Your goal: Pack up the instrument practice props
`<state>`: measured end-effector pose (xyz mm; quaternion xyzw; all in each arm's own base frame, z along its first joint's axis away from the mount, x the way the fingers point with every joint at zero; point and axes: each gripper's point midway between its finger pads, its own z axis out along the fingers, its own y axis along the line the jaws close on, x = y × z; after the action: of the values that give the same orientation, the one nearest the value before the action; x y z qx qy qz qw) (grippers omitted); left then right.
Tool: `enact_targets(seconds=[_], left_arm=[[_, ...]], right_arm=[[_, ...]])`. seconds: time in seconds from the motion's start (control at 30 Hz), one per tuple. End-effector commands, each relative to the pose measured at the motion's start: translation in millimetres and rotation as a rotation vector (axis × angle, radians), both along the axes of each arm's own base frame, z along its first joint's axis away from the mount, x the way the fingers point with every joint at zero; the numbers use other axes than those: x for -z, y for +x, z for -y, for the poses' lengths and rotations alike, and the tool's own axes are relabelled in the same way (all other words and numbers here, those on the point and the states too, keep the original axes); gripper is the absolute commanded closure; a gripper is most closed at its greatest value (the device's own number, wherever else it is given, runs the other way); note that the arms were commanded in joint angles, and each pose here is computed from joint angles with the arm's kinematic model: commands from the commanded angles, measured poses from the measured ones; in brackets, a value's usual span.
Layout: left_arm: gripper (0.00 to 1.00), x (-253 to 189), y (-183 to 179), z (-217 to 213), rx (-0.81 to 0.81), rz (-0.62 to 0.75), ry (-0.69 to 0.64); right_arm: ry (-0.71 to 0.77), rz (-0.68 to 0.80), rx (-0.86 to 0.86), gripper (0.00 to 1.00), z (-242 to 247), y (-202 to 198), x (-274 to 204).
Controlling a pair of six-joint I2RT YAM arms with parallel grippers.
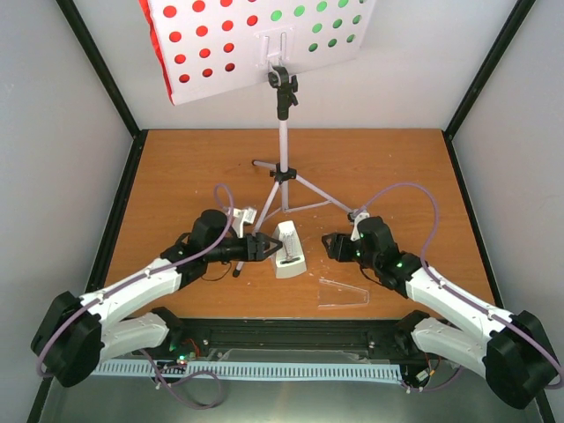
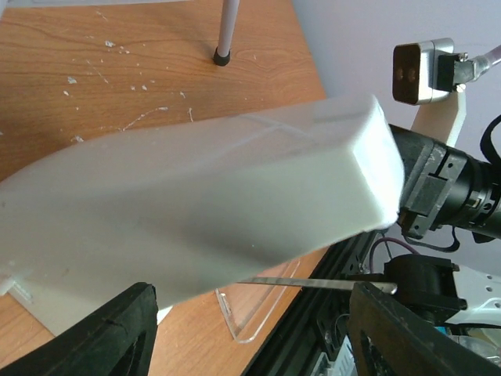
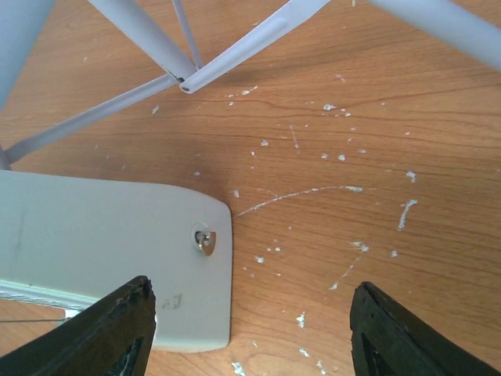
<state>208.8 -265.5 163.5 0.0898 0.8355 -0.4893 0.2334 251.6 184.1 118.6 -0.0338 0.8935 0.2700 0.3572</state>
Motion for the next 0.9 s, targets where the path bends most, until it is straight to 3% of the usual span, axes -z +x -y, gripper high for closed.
enact_targets(seconds=[0.0, 0.37, 0.57, 0.77, 0.87], left_arm=[[0.32, -15.3, 7.2, 14.4, 0.052, 0.105, -0.039], [0.33, -7.6, 17.2, 17.1, 0.091, 0.300, -0.001], [0.33, -5.7, 19.8, 19.8, 0.127, 0.387, 0.023], [0.33, -5.5, 22.5, 28.4, 0.181, 0.452, 0.020], [0.33, -3.8, 25.4, 33.9, 0.199, 0.468, 0.010]], right_arm=[[0.065, -0.012, -0.004, 0.33, -6.8, 2.3, -7.0], [-0.059, 0.000, 0.130, 0.28, 32.0, 1.6, -11.1], [0.010, 0.057, -0.001, 0.26, 12.9, -6.9, -21.1], [0.084, 0.178, -0.131, 0.10, -4.1, -15.2, -31.9], [0.090, 0.167, -0.141, 0.12, -7.0, -15.1, -25.9]])
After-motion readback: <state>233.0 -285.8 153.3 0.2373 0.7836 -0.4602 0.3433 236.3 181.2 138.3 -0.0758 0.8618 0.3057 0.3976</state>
